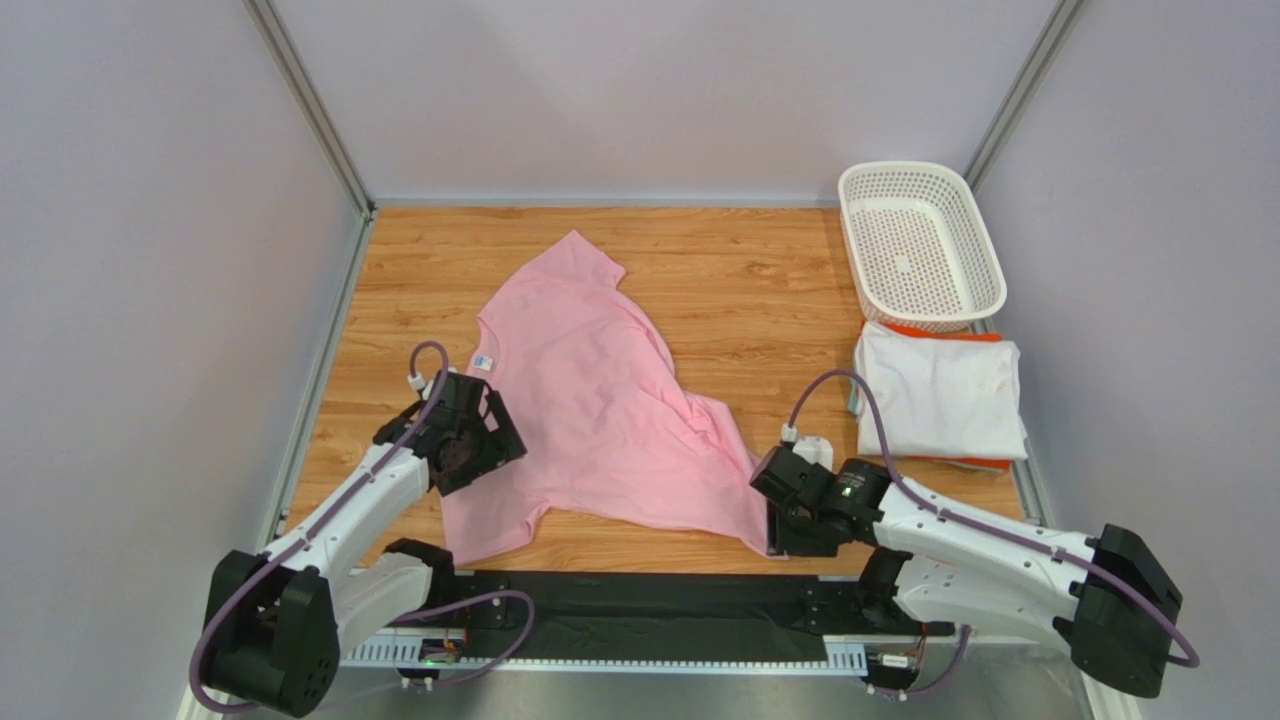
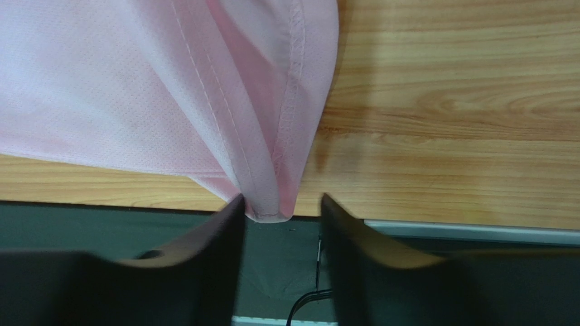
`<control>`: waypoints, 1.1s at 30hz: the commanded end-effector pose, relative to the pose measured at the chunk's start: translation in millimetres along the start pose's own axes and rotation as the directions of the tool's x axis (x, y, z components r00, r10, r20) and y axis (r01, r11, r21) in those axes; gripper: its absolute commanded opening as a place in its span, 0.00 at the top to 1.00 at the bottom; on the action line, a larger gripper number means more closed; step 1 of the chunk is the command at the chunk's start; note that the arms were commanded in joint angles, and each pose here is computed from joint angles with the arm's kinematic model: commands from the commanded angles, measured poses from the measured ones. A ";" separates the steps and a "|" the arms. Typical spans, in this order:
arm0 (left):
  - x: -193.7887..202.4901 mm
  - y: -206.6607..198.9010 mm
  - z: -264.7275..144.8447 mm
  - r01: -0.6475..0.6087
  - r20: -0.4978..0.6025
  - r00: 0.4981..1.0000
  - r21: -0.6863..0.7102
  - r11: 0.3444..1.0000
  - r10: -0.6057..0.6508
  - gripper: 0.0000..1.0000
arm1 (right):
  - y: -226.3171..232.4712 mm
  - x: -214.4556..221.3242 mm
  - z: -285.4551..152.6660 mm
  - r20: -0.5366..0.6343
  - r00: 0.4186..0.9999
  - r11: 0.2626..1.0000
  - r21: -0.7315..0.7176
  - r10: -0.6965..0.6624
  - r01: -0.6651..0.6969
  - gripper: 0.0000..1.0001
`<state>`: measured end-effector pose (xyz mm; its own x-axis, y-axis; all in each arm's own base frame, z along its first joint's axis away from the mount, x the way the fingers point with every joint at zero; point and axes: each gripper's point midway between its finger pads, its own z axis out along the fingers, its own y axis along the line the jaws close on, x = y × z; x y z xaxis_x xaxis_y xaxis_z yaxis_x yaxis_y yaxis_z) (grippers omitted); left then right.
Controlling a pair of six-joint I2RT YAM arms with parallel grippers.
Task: Fold and stack the t-shirts
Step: Flatten the tshirt out
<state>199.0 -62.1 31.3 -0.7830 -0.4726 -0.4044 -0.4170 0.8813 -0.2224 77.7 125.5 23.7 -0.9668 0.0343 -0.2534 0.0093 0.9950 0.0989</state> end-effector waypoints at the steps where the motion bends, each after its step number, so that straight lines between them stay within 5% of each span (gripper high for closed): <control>1: -15.3 -8.0 -6.0 -0.001 0.041 0.999 0.011 1.000 0.001 0.00 | 5.7 0.1 -11.1 0.015 1.000 1.000 -0.026 0.015 -0.015 0.47; 7: -18.4 -11.4 -8.7 -0.008 0.046 0.999 0.023 1.000 0.007 0.00 | 27.1 -47.7 -43.0 0.217 0.972 0.989 -0.089 -0.094 0.115 0.29; 12: -21.3 -13.6 -8.6 -0.010 0.050 0.999 0.024 1.000 0.009 0.00 | 22.1 -102.4 -50.9 0.391 0.918 0.998 0.032 -0.062 0.054 0.25; 22: -22.9 -11.3 -1.0 -0.018 0.036 0.999 -0.014 1.000 0.019 0.00 | 43.2 -128.8 13.9 0.248 0.966 0.995 -0.054 -0.067 0.083 0.32; 27: -24.2 -13.7 7.2 -0.023 0.019 1.000 -0.029 0.999 0.023 0.00 | 35.0 -134.8 44.7 0.172 0.983 0.998 0.003 -0.064 0.064 0.46; 30: -26.6 -13.8 12.5 -0.031 0.005 0.999 -0.055 0.998 0.032 0.00 | 26.4 -143.5 59.8 0.144 0.989 1.000 0.016 -0.025 0.023 0.79; 33: -32.6 -13.8 18.9 -0.041 0.000 0.999 -0.092 0.995 0.041 0.00 | 12.7 -163.5 66.0 0.153 0.988 0.998 0.059 -0.004 -0.005 1.00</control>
<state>216.7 -59.9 20.7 -0.8149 -0.4539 -0.3605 -0.4395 0.8893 -0.1263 237.3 153.4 14.8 -0.9169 0.0455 -0.3966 0.0130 0.9964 0.0841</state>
